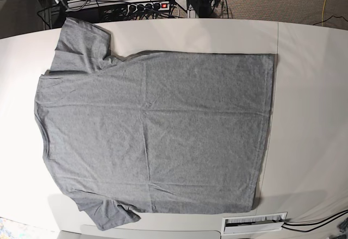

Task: Fold the T-shirt properly

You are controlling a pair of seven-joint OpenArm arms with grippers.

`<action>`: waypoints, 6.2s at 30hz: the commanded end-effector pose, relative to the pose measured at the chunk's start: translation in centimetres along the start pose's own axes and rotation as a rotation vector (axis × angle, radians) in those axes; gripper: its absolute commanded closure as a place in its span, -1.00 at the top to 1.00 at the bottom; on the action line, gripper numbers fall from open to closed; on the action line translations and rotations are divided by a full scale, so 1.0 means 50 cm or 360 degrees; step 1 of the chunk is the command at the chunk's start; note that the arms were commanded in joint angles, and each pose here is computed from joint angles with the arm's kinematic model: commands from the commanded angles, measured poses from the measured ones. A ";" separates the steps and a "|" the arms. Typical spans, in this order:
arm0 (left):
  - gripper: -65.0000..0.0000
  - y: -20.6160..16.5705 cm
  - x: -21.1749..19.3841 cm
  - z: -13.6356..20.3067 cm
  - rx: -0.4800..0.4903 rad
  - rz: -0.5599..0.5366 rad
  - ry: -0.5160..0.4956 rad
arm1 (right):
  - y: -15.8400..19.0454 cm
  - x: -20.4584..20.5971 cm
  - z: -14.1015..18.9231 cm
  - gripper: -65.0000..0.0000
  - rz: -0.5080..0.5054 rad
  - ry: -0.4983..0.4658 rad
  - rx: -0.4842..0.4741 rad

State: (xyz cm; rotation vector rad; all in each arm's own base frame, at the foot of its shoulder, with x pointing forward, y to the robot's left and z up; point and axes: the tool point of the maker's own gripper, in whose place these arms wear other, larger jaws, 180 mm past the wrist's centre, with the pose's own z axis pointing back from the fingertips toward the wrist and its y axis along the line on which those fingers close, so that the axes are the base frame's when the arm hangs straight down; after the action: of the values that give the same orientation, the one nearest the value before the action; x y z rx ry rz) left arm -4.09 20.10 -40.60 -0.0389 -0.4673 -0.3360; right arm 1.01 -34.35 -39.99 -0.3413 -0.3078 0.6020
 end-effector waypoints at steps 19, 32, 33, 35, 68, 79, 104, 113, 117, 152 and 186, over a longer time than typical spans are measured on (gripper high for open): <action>-1.00 0.027 0.301 0.082 0.0037 -0.0704 -0.0461 | -0.067 0.246 0.120 -1.00 0.0431 -0.0389 -0.0280; -1.00 0.032 0.471 0.060 -0.0026 -0.1039 -0.0905 | -0.121 0.310 0.117 -1.00 0.0486 -0.0378 -0.0398; -1.00 0.042 0.475 0.055 -0.0005 -0.1070 -0.0908 | -0.119 0.311 0.116 -1.00 0.0495 -0.0380 -0.0391; -1.00 0.062 0.483 0.042 0.0028 -0.1115 -0.0902 | -0.107 0.310 0.113 -1.00 0.0543 -0.0375 -0.0340; -0.40 0.093 0.411 -0.239 -0.0085 -0.2012 -0.0561 | -0.089 0.308 0.109 -0.71 0.0613 -0.0372 -0.0262; -0.71 0.160 0.380 -0.276 -0.0038 -0.2000 -0.0390 | -0.103 0.313 0.110 -0.71 0.0642 -0.0368 -0.0317; -1.00 0.215 0.269 -0.234 0.0021 -0.2100 -0.0139 | 0.039 0.356 0.109 -0.08 0.0619 -0.0584 0.0237; -1.00 0.184 0.287 -0.232 0.0008 -0.2077 -0.0214 | 0.105 0.332 0.032 -0.08 0.0738 -0.0468 0.0310; -1.00 0.166 0.288 -0.237 -0.0005 -0.2044 -0.0237 | 0.102 0.349 0.012 -0.08 0.0745 -0.0478 0.0287; -1.00 0.174 0.217 -0.224 -0.0039 -0.2054 -0.0070 | 0.094 0.319 0.024 -1.00 0.0702 -0.0284 0.0295; -1.00 0.179 0.197 -0.064 0.0522 -0.2629 -0.0243 | -0.010 0.340 0.119 -1.00 0.0601 -0.0419 0.0061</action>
State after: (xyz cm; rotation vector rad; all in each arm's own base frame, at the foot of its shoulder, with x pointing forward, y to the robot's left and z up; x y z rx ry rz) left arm 7.78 25.02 -39.38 0.6540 -0.5965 -1.8697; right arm 11.72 -23.25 -32.04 -0.2649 -0.4625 1.0216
